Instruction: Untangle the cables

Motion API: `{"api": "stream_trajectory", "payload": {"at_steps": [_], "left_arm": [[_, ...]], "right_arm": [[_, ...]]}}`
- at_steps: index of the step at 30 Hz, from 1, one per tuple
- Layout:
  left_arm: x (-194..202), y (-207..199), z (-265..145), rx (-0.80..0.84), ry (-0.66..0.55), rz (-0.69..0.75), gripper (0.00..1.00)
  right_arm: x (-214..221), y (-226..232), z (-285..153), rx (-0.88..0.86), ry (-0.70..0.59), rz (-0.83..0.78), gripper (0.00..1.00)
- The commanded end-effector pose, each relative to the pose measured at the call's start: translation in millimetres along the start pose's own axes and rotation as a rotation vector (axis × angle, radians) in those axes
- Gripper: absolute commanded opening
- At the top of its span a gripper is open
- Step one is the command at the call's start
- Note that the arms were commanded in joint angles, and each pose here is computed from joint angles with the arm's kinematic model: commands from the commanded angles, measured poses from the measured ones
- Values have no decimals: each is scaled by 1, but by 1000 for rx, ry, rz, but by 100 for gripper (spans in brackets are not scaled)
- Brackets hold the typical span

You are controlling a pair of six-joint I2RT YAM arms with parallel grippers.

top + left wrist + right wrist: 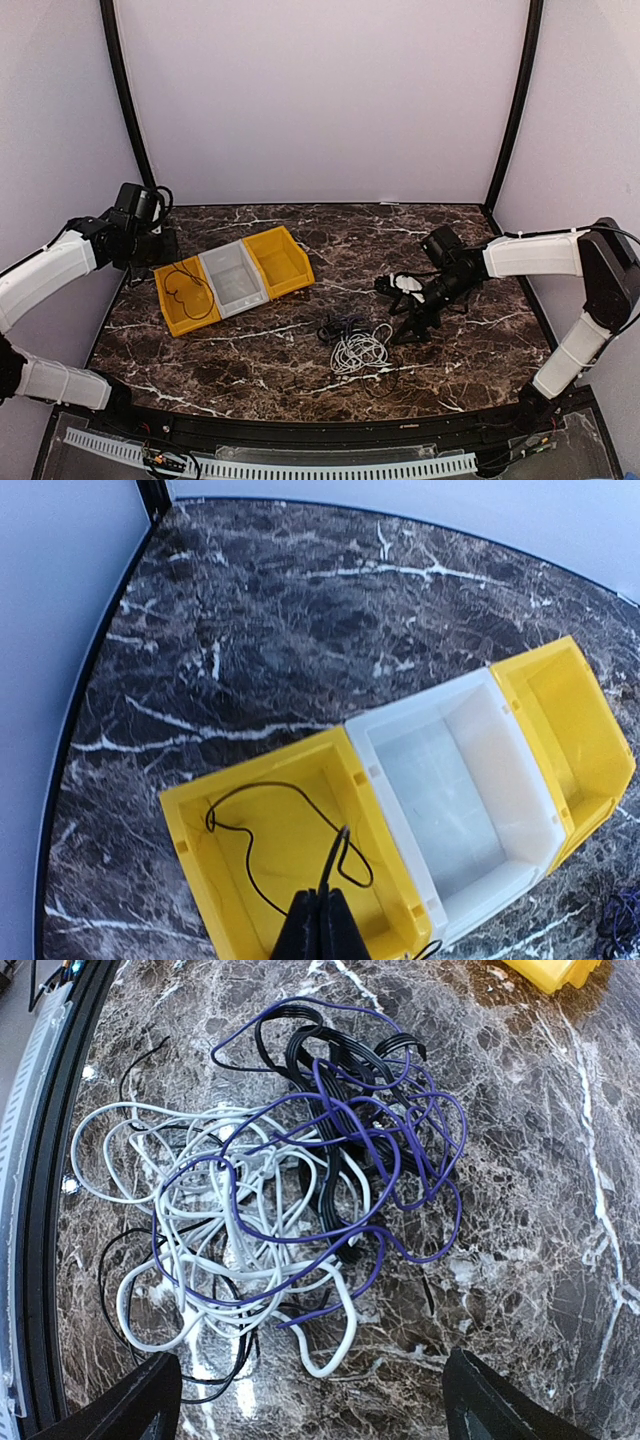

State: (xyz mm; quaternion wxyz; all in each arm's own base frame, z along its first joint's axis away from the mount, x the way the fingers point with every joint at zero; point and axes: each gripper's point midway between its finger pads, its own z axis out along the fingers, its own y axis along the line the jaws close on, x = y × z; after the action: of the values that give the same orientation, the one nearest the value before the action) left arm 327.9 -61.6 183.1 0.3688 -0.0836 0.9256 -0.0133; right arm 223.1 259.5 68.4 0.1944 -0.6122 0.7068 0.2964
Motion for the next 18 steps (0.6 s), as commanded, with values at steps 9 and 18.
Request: {"api": "stream_trajectory", "payload": {"at_steps": [9,18], "left_arm": [[-24,11,7,-96,-191,220,0],[-43,39,-30,-244,-284,269,0]], "right_arm": [[-7,-1,-2,9,-6,-29,92],[-5,0,2,-8,1,-21,92]]}}
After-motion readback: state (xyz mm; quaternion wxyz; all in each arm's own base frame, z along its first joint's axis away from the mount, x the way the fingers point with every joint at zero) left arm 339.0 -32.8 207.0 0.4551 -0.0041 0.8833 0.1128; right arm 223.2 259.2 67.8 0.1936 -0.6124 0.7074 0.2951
